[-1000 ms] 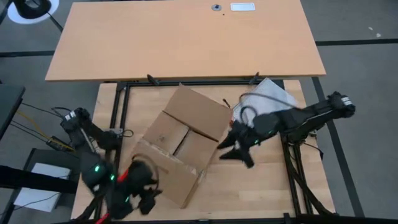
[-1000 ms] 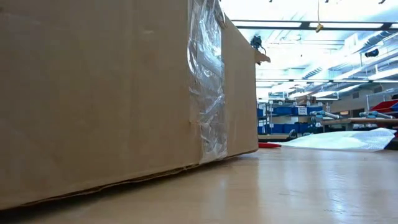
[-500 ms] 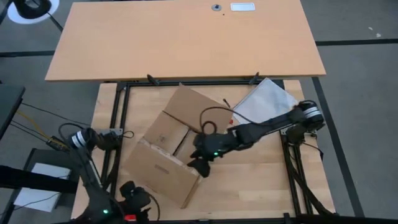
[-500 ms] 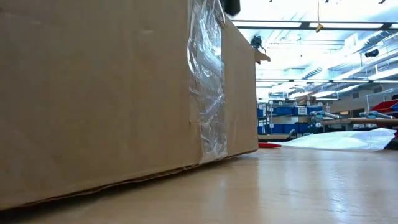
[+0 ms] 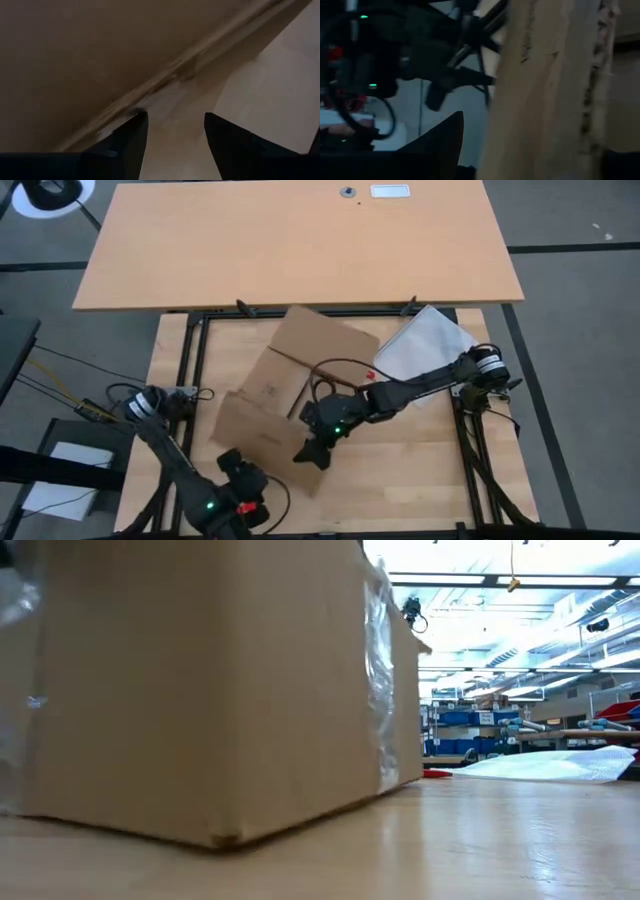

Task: Unpack boxes
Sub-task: Open the cardboard box using the red cutter

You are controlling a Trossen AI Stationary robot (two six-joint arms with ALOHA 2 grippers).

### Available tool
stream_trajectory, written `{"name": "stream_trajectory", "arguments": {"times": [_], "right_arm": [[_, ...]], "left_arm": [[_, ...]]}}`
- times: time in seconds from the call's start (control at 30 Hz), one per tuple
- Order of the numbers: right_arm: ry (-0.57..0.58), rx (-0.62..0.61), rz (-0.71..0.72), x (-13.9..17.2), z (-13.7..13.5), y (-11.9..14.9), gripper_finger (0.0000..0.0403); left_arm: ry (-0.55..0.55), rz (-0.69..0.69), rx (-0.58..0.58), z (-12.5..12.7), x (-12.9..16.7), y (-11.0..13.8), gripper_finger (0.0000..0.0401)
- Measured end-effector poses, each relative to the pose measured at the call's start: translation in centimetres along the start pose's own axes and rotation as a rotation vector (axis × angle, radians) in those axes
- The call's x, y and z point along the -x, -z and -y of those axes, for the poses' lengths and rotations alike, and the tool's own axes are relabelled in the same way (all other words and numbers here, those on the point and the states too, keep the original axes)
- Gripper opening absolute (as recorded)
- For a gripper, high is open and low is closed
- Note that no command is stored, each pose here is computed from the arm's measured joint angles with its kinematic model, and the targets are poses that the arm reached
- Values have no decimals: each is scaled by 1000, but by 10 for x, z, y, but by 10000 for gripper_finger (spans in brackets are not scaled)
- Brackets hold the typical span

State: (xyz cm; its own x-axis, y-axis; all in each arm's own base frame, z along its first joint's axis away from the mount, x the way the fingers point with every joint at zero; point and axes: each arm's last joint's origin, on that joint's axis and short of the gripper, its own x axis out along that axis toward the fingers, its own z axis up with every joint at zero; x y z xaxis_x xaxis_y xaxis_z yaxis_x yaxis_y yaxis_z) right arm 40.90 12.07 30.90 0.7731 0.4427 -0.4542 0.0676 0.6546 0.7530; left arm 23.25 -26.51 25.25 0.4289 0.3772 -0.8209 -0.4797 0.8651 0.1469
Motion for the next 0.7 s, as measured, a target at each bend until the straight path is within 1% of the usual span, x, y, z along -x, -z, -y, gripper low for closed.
{"name": "stream_trajectory", "arguments": {"times": [0.1, 0.17, 0.27, 0.37, 0.43, 0.5, 0.6, 0.7], "right_arm": [[-89, 32, 46, 10, -17, -2, 212], [-122, 47, 79, 18, -27, -3, 210], [-114, 87, 111, 21, -34, 2, 208], [-117, 119, 127, 22, -40, 6, 208], [-114, 122, 126, 22, -41, 8, 208], [-95, 132, 129, 21, -42, 11, 207], [-90, 166, 156, 21, -45, 13, 203], [-86, 193, 171, 21, -48, 16, 198]], "left_arm": [[-5, 25, -35, -1, -7, -11, 209], [-14, 29, -49, -2, -11, -17, 209], [-17, 22, -78, -4, -14, -23, 209], [19, 18, -108, -9, -5, -26, 209], [93, -11, -155, -13, 6, -28, 208], [212, -24, -170, -17, 23, -32, 206], [379, -34, -152, -27, 52, -34, 199], [494, -15, -84, -42, 77, -37, 193]]}}
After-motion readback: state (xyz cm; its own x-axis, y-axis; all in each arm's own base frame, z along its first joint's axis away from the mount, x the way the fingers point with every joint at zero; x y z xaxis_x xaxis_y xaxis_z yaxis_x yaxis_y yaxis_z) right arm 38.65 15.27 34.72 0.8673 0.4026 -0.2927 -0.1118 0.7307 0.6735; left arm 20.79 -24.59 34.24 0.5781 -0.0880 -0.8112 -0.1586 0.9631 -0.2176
